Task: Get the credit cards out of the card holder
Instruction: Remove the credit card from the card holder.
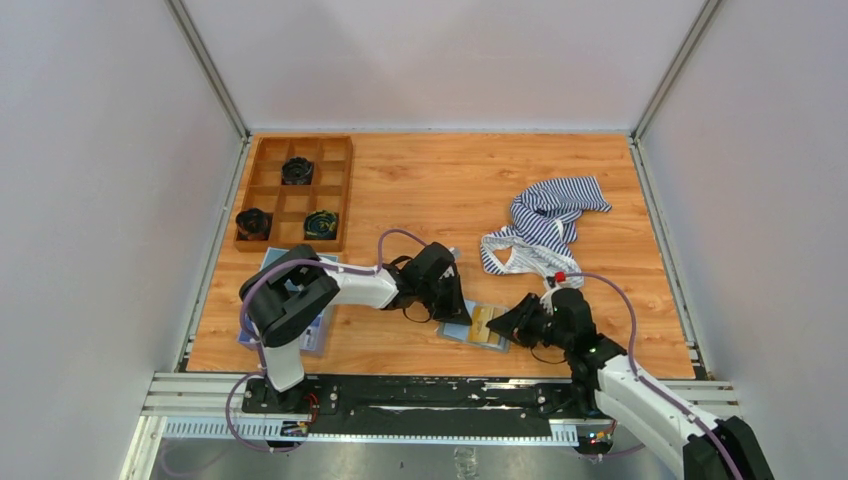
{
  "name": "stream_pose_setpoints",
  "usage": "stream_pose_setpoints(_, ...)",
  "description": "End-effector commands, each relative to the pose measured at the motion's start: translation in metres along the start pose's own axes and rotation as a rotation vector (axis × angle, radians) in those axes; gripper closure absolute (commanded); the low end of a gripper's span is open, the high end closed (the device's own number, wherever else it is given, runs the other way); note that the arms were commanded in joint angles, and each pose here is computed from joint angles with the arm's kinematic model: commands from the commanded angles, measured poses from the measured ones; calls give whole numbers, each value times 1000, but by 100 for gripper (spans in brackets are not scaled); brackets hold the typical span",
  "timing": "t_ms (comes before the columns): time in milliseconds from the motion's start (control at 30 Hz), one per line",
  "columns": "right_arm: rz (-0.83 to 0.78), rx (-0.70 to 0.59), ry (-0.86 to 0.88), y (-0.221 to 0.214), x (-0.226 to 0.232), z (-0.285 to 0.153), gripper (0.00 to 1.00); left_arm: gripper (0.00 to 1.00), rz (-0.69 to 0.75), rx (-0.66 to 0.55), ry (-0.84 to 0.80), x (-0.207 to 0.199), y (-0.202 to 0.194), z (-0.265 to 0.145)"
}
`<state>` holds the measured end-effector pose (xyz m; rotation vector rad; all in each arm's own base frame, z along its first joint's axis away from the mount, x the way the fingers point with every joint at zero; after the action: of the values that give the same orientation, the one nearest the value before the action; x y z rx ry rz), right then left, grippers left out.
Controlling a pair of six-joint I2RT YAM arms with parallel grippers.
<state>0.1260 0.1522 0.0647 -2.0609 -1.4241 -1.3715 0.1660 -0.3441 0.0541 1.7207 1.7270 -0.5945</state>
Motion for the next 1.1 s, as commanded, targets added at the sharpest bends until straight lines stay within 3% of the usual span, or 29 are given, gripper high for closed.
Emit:
stream_pose_setpoints(0, -3, 36, -44, -10, -21, 3, 75, 90, -1, 19, 59, 15, -5, 8)
stream_pose_setpoints(200, -12, 55, -48, -9, -19, 7, 77, 91, 0, 17, 60, 15, -5, 8)
stream_pose_setpoints(367, -20, 77, -59, -6, -14, 9, 100, 91, 9, 11, 40, 9, -4, 4)
stream_pose_setpoints(533, -65, 42, -69, 0, -10, 2, 100, 72, 57, -64, -51, -19, 3, -27)
stream_pose_setpoints(633, -81, -7, -52, 4, -5, -5, 100, 67, 68, -98, -92, -29, 5, -44)
stream_pose_setpoints(700, -93, -28, -25, 5, -1, -9, 100, 63, 68, -101, -115, -33, 6, -52)
stream_pose_setpoints(933, -156, -85, 152, 10, 28, -21, 100, 34, 100, -69, -188, -45, 7, -66)
stream_pose_setpoints(1067, -178, -106, 248, 14, 46, -25, 100, 26, 103, -68, -201, -46, 8, -70)
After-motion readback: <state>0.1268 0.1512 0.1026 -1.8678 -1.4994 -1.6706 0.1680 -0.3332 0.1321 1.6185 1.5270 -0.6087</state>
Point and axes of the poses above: each gripper's point midway between its finger pads, its own z axis out along the fingers, its own x axis along the line the jaws close on, y = z × x, the point moved 5 cm from there along -z, back along the fingers, and after that the axes turned 5 degrees about -z, right-handed, at the moved point
